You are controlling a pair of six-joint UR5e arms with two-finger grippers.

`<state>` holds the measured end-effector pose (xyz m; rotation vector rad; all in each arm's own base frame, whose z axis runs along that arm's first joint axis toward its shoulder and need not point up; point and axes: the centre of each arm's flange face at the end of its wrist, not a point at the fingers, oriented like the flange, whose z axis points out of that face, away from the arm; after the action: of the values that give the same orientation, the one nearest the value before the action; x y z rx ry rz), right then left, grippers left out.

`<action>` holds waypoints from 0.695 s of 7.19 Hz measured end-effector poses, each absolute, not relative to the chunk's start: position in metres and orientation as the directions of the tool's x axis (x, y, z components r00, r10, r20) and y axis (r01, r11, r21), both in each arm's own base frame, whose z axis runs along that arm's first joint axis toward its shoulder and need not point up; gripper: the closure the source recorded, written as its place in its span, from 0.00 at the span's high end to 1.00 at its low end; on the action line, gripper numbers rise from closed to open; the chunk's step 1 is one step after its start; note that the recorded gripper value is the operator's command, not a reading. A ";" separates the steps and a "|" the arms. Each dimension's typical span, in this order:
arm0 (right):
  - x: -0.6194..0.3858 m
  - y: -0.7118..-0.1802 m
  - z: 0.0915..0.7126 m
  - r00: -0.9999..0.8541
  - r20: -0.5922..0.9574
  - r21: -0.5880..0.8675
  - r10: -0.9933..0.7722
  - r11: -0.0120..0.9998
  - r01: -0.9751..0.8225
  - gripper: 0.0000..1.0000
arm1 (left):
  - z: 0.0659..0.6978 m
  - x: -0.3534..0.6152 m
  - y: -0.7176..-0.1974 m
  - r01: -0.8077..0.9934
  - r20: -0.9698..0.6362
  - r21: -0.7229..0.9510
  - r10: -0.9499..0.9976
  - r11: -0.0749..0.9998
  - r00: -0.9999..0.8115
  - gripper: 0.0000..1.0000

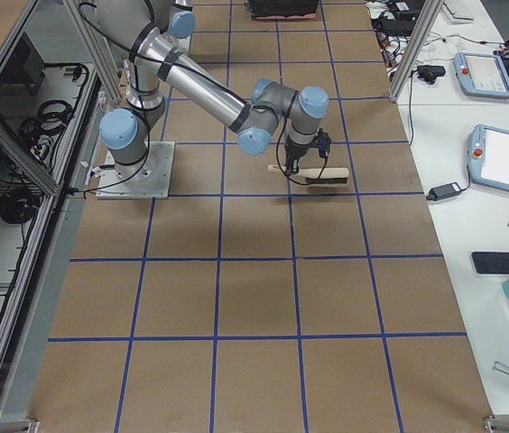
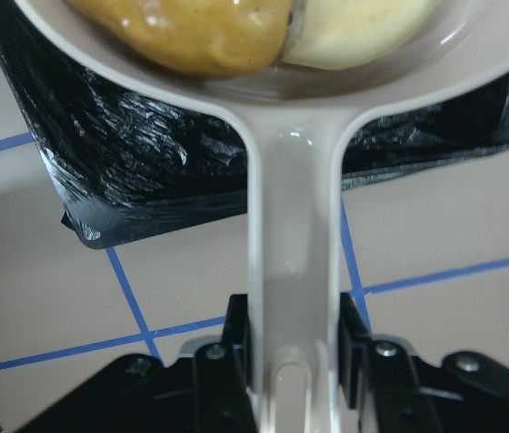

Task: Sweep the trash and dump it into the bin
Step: 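Tilt the dustpan with the left gripper to dump items into the bin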

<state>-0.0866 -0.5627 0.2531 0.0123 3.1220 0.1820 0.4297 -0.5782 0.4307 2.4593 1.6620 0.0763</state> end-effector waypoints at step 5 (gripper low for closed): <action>-0.100 -0.566 0.243 -1.000 -0.029 0.120 -0.004 0.993 -0.007 0.00 | 0.436 0.432 -0.585 0.779 0.023 0.271 0.813 -0.566 0.582 0.12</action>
<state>-0.1001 -0.5657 0.2428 -0.0086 3.1067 0.1878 0.4324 -0.5845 0.4365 2.5819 1.3214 0.2124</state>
